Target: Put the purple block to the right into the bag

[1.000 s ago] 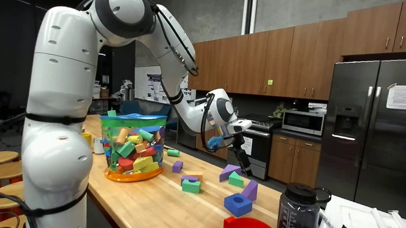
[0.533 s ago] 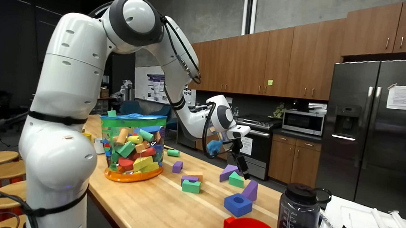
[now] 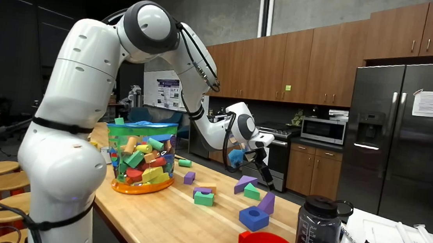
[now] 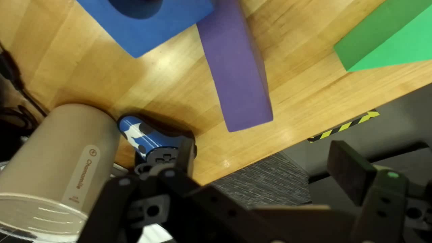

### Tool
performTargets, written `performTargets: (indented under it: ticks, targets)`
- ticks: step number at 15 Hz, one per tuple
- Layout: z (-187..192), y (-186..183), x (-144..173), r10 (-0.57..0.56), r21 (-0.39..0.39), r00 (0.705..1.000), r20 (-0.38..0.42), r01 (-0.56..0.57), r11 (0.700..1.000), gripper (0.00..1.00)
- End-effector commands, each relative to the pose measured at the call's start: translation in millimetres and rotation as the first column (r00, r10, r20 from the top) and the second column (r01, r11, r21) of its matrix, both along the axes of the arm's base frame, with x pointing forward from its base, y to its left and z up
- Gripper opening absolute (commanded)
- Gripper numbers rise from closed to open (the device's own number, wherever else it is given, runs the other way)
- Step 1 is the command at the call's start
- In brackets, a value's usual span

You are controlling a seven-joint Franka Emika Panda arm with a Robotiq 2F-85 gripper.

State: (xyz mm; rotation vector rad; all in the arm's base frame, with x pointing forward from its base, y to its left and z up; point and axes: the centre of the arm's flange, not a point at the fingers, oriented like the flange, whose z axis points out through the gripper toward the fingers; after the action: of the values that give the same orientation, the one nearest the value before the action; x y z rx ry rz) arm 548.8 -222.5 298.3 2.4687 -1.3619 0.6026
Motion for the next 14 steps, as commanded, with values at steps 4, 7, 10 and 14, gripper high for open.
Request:
performTargets:
  ticks: [4,7,10,14]
  targets:
    - [-23.4,-5.1,11.7,-0.018,-0.021,1.000,0.000,0.018,1.000,1.00]
    - [-36.9,-6.8,17.8,-0.022,-0.038,1.000,0.012,0.022,0.999,1.00]
    - [-46.3,-9.2,23.5,-0.024,-0.044,1.000,0.019,0.025,0.999,1.00]
    - [-53.0,-12.0,28.6,-0.030,-0.049,0.999,0.020,0.031,0.998,1.00]
